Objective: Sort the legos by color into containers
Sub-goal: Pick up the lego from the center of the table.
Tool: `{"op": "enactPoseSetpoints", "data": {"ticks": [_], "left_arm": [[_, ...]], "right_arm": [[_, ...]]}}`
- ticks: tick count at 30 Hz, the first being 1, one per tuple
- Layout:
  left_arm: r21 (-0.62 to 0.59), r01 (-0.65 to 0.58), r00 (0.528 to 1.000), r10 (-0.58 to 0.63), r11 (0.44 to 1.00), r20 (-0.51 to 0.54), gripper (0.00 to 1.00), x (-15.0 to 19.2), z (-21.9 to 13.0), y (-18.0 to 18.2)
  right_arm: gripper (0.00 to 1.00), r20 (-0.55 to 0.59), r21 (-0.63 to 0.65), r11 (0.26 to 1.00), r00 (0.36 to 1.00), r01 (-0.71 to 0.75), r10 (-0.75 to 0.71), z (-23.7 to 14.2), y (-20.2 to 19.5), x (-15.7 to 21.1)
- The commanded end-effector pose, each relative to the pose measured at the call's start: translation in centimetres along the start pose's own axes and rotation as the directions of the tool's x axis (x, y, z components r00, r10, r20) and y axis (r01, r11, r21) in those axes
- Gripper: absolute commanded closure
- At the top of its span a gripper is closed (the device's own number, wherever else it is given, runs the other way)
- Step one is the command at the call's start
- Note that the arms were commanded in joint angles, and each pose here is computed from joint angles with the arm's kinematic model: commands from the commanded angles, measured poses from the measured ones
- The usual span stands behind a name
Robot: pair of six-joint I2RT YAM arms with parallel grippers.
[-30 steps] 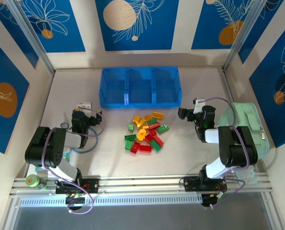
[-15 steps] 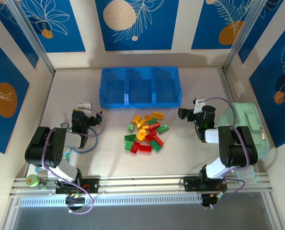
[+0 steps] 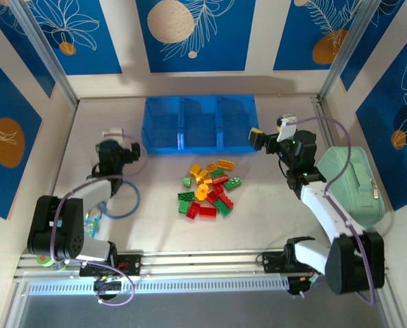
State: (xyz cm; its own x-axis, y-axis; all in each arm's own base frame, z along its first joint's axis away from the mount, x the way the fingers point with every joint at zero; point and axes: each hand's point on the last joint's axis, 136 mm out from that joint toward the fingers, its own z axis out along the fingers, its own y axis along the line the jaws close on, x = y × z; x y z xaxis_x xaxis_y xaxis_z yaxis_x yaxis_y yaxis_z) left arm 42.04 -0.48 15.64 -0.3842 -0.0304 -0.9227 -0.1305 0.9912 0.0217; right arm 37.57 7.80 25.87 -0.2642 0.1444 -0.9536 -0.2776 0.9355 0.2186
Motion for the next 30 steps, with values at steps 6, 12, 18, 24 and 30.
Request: {"op": "enactPoseSetpoints", "data": {"ticks": [6, 12, 18, 24, 30], "left_arm": [[0.041, 0.111, 0.946, -0.093, 0.993, -0.312, 0.02, 1.8, -3.0, -3.8], [0.140, -0.058, 0.902, 0.112, 0.988, -0.417, 0.03, 4.6, -8.1, -9.8], [0.302, 0.065, 0.832, 0.115, 0.951, -0.543, 0.08, 9.5, -13.0, -14.6], [0.390, 0.210, 0.803, 0.069, 0.897, -0.592, 0.13, 10.9, -13.8, -17.8], [0.424, 0.204, 0.776, 0.119, 0.882, -0.619, 0.19, 11.1, -12.7, -20.7]], "right_arm": [[0.01, -0.411, 0.142, 0.938, 0.843, -0.317, 0.347, -1.3, 0.7, 8.1], [0.01, -0.481, 0.181, 0.941, 0.809, -0.286, 0.338, -2.2, 1.8, 8.6], [0.01, -0.539, 0.185, 0.924, 0.751, -0.335, 0.380, -2.6, 2.8, 9.0], [0.08, -0.596, 0.132, 0.918, 0.711, -0.373, 0.374, -2.5, 4.6, 10.6], [0.13, -0.644, 0.114, 0.924, 0.681, -0.365, 0.348, -2.8, 5.8, 11.9]]}}
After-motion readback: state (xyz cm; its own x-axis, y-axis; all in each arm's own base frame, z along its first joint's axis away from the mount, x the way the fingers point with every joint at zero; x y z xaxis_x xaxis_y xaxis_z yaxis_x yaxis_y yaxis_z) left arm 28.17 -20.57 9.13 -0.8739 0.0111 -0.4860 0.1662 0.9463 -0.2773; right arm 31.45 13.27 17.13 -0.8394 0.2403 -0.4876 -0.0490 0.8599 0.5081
